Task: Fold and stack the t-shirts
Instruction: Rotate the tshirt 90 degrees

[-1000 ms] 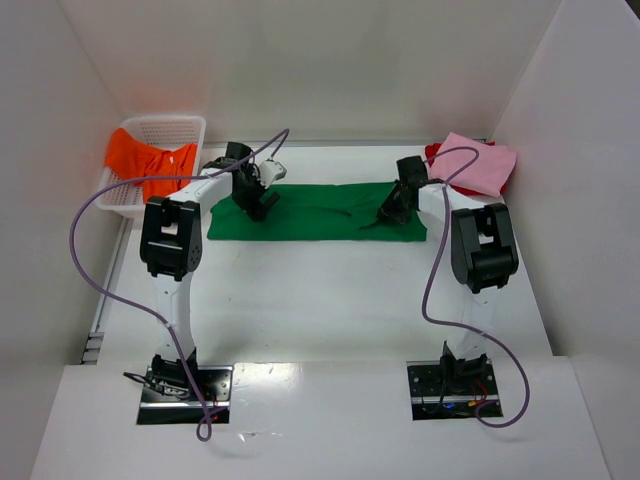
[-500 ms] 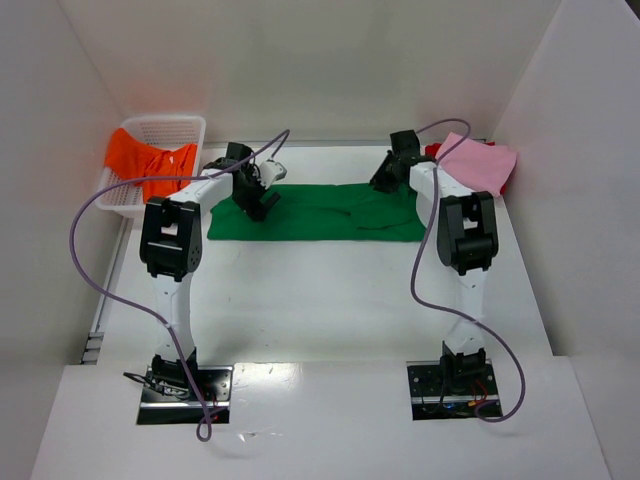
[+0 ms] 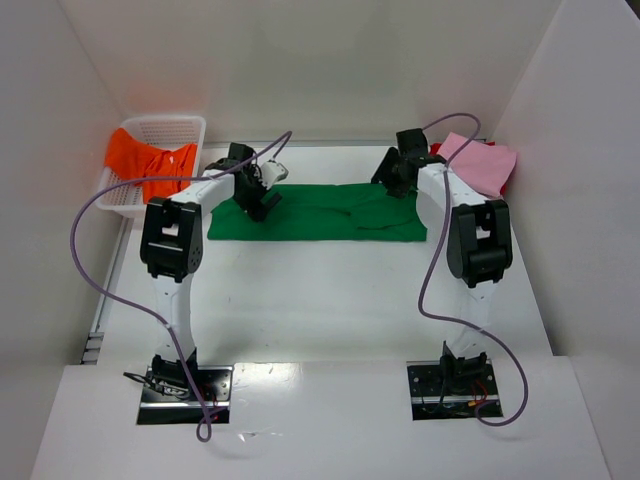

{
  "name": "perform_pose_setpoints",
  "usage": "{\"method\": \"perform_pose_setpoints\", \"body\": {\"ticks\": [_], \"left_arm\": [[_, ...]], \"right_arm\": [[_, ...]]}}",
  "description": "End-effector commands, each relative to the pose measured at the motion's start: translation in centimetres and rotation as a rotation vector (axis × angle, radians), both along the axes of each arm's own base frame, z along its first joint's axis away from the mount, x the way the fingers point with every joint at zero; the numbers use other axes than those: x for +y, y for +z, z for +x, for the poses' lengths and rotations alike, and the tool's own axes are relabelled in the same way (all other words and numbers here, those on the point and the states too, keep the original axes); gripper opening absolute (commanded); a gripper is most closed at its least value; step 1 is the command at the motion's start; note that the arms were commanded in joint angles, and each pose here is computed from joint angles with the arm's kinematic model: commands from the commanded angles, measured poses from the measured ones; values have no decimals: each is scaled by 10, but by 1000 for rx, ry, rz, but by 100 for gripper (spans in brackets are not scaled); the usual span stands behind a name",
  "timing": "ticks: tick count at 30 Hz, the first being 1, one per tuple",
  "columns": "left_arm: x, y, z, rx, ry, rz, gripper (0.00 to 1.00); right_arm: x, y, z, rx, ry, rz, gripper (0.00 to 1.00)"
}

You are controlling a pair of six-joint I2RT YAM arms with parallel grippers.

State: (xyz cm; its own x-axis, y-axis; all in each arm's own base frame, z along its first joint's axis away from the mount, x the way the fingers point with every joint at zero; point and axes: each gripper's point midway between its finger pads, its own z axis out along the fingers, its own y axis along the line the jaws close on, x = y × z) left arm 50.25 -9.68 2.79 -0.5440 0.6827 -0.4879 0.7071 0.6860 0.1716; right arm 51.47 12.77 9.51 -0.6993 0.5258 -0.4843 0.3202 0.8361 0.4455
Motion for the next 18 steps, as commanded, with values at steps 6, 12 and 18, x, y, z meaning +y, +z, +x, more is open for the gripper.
{"method": "perform_pose_setpoints", "body": {"ticks": [6,12,18], "left_arm": [[-17,-29,-48,155,-54,109,99],[-45,-29,-73,209,-55,107,99],[-90,-27,-118,275,-77,61,99]], "right_arm": [[3,8,-25,8,23,2,72],[-6,26,-18,-18,26,-12,79],[-10,18,-31,13,35,-30,82]]}}
